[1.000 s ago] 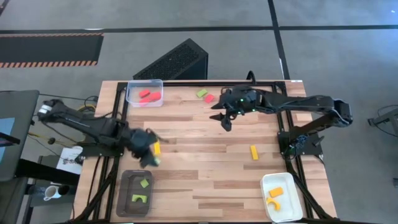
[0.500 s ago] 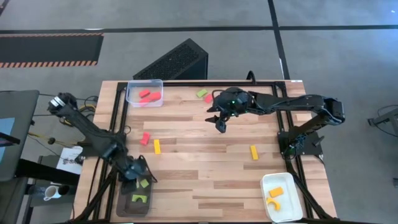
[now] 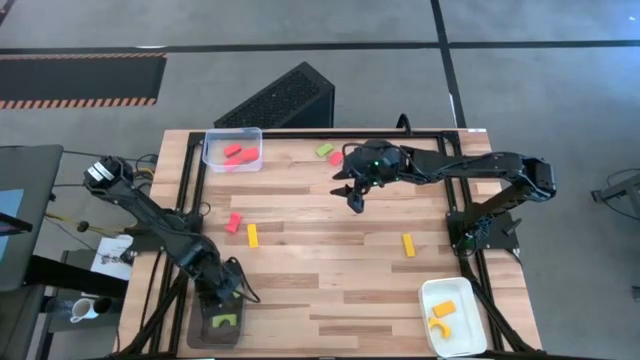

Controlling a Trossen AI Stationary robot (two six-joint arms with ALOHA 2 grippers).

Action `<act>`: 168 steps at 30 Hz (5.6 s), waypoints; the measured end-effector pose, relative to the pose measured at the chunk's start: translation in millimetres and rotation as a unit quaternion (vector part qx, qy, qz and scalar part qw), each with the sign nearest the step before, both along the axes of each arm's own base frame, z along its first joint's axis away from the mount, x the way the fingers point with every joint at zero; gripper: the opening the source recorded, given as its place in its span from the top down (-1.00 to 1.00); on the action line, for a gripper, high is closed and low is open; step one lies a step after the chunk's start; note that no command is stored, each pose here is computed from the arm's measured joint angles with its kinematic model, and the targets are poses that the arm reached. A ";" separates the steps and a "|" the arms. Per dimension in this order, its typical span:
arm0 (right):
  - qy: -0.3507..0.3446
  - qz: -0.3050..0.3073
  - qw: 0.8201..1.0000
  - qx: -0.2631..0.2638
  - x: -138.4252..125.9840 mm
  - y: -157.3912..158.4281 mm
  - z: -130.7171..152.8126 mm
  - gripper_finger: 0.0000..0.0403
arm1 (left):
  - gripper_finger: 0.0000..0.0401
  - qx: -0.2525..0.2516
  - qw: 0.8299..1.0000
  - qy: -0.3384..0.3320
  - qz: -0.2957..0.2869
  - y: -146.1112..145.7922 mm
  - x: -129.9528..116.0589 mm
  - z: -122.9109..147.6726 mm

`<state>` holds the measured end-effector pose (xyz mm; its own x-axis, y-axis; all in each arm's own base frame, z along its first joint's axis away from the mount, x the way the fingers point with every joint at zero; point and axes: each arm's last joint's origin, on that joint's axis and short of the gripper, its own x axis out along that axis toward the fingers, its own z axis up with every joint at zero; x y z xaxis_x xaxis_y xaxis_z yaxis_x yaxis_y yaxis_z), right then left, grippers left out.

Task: Sort & place blocks by color
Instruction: Put the green block into the black transparent bin, then put the orange block into the transparent white bin, then put the yellow block into the white bin

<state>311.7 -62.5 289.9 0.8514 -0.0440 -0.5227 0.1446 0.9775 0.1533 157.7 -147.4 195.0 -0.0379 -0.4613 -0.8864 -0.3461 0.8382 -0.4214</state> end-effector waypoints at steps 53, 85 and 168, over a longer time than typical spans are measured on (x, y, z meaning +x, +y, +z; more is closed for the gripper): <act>0.101 -0.007 0.992 0.072 -13.7 12.2 -13.6 -0.21 | 0.03 0.208 0.898 0.061 0.382 211.5 11.2 6.0; 0.098 -0.010 0.992 0.075 -13.3 11.9 -13.1 -0.21 | 0.03 0.232 0.888 0.090 0.386 208.6 19.6 -45.3; 0.118 -0.078 0.982 0.129 -19.3 -2.1 -16.4 -0.21 | -0.37 0.375 0.827 -0.032 0.417 378.1 15.1 81.9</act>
